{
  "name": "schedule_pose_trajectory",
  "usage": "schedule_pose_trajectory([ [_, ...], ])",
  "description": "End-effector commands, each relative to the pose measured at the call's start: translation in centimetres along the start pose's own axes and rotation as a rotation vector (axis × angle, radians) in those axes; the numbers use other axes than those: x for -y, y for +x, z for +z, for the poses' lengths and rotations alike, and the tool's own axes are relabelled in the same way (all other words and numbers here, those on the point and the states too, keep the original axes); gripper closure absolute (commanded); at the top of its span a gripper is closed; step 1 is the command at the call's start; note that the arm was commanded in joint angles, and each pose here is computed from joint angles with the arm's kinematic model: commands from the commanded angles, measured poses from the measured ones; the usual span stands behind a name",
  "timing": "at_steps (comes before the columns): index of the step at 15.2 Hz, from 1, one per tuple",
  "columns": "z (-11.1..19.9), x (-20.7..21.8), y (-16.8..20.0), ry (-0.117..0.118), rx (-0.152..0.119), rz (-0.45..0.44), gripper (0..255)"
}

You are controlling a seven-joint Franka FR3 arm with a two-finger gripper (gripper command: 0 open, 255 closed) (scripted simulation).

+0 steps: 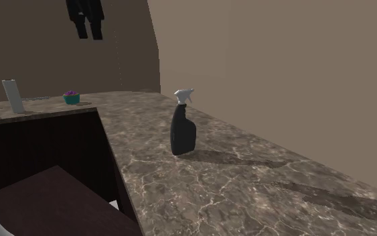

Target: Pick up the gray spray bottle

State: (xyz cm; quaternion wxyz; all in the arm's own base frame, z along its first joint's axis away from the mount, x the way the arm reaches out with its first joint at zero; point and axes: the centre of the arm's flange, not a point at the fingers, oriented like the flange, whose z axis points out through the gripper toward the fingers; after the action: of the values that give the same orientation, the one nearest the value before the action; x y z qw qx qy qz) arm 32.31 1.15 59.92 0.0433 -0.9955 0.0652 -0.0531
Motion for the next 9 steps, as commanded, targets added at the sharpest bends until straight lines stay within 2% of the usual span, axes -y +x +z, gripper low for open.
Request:
schedule_pose_trajectory([
  [1,0.0,0.0,0.0,0.000,0.000,0.000,0],
  [9,6.0,-4.1,10.5,-0.007,0.176,0.092,0],
])
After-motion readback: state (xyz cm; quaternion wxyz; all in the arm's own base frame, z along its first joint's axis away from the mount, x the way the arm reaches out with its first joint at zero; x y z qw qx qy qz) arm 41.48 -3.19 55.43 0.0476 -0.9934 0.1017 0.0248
